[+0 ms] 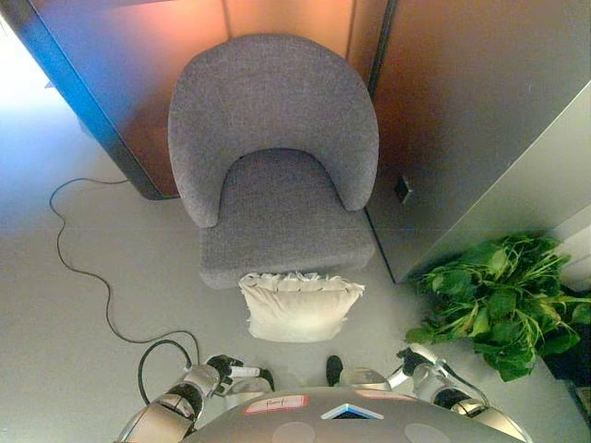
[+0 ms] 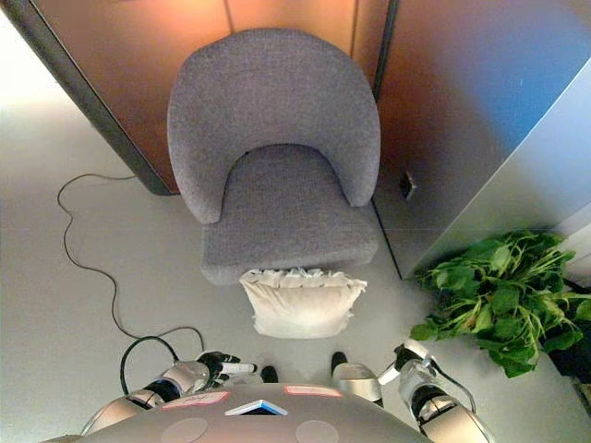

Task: Pick up the pillow and put it on the sofa.

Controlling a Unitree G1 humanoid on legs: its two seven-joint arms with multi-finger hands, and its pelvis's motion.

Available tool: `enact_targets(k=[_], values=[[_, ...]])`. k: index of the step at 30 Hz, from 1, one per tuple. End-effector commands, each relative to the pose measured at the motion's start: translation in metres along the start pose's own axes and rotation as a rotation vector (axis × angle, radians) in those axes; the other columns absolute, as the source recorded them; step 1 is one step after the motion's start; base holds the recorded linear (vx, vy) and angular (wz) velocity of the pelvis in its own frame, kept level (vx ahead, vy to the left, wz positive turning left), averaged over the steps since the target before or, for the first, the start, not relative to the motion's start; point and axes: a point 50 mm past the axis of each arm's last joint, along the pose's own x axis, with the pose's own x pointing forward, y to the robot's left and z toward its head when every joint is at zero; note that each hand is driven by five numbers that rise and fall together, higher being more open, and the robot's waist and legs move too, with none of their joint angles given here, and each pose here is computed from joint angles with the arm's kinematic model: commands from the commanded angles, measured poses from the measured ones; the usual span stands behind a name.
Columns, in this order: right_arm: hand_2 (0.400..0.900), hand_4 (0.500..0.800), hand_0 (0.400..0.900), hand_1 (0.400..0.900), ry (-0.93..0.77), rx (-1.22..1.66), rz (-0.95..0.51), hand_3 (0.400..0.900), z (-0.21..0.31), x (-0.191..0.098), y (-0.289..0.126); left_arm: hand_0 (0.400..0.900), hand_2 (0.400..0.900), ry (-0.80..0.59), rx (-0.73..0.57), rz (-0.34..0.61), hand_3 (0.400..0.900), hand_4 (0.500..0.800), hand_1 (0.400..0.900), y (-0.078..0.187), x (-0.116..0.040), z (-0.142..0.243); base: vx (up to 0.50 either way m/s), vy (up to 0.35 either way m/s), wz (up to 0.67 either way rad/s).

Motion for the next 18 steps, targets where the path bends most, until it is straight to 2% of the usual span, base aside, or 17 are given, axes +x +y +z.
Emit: enact_targets(k=[1, 7, 11, 18], values=[[0.9, 0.8, 0.9, 0.9, -0.104, -0.056, -0.259, 0.9, 0.033, 0.002, -0.071, 0.9, 0.9, -0.032, -0.12, 0.12, 0.9, 0.8, 0.9, 0.034, -0.003, 0.014, -0.052, -0.1, 0.29], [0.9, 0.8, 0.9, 0.9, -0.16, 0.006, -0.468, 0.9, 0.051, -0.006, -0.135, 0.9, 0.9, -0.068, -0.188, 0.203, 0.9, 0.8, 0.9, 0.061, -0.009, 0.022, -0.145, -0.089, 0.33], [0.9, 0.8, 0.9, 0.9, -0.194, 0.07, -0.668, 0.9, 0.064, -0.027, -0.212, 0.9, 0.9, -0.077, -0.218, 0.239, 0.9, 0.8, 0.9, 0.082, -0.014, 0.022, -0.196, -0.081, 0.3], [0.9, 0.8, 0.9, 0.9, -0.157, 0.128, -0.852, 0.9, 0.053, -0.064, -0.298, 0.9, 0.9, -0.128, -0.271, 0.244, 0.9, 0.8, 0.9, 0.094, -0.018, 0.023, -0.11, -0.066, 0.22]])
